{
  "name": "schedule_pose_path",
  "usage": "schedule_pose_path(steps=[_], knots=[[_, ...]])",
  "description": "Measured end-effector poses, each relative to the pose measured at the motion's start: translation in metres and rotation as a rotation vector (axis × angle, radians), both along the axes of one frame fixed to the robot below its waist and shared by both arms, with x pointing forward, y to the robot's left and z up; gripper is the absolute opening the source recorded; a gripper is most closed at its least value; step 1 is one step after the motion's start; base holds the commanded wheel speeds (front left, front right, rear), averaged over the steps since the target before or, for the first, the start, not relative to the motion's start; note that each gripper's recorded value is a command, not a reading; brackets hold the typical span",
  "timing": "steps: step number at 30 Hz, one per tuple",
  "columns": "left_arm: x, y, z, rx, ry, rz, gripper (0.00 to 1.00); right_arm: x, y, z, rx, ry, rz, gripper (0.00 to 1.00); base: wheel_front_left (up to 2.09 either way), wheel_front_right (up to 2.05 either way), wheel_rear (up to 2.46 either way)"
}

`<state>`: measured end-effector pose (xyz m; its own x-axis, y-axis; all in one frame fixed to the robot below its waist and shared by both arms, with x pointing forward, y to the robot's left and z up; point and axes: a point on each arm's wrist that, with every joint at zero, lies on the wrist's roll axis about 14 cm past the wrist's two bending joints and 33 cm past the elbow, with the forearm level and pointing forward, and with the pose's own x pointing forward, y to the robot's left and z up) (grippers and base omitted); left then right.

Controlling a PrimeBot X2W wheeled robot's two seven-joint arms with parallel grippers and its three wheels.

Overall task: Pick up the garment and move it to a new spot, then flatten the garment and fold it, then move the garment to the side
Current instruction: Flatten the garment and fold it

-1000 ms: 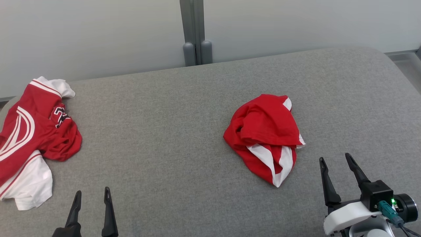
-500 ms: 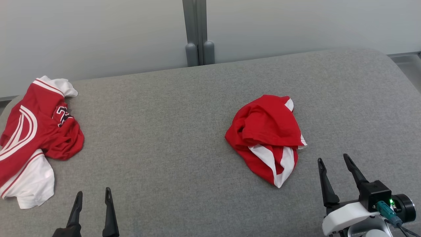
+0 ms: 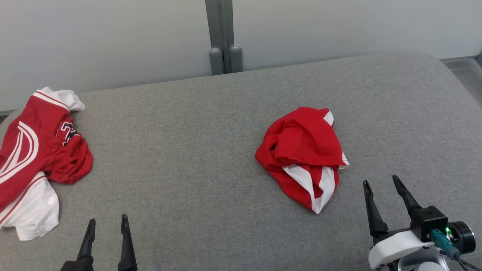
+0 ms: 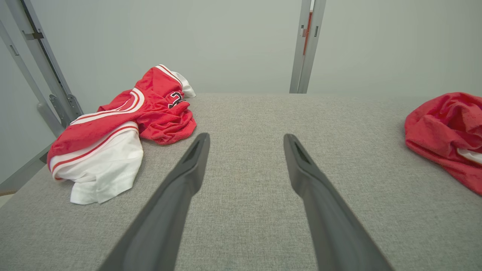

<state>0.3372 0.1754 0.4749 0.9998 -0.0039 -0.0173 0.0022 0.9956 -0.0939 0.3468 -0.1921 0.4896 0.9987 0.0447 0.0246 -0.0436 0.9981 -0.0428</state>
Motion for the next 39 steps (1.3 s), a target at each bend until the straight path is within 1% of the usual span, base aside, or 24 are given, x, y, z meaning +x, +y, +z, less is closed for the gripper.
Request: schedule_pose_path(steps=[5,8,14,18,23,26,32,38,39], knots=[[0.000,-0.001,-0.001,-0.005,0.002,-0.001,1.00,0.001,-0.001,0.001,0.001,-0.003,-0.003,1.00,0.00,0.00,0.00],[0.000,-0.002,-0.001,-0.008,0.004,-0.004,1.00,0.004,-0.014,0.001,0.004,-0.002,-0.042,1.00,0.00,0.00,0.00],[0.001,-0.004,-0.003,-0.009,0.010,-0.010,1.00,0.013,-0.019,-0.027,0.035,0.096,-0.068,1.00,0.00,0.00,0.00],[0.002,-0.005,-0.006,-0.009,0.020,-0.013,1.00,0.034,-0.018,-0.034,0.112,0.178,-0.076,1.00,0.00,0.00,0.00],[0.006,-0.011,-0.014,-0.011,0.044,-0.033,1.00,0.057,-0.001,-0.050,0.187,0.336,-0.037,1.00,0.00,0.00,0.00],[0.010,-0.014,-0.015,-0.012,0.049,-0.043,1.00,0.067,0.005,-0.056,0.221,0.398,-0.023,1.00,0.00,0.00,0.00],[0.010,-0.023,-0.025,-0.011,0.079,-0.071,1.00,0.084,0.011,-0.062,0.325,0.448,-0.028,1.00,0.00,0.00,0.00],[0.009,-0.027,-0.030,-0.014,0.096,-0.079,1.00,0.087,0.021,-0.078,0.409,0.514,-0.025,1.00,0.00,0.00,0.00],[0.009,-0.027,-0.031,-0.014,0.099,-0.080,1.00,0.087,0.023,-0.079,0.422,0.519,-0.021,0.95,0.00,0.00,0.00]])
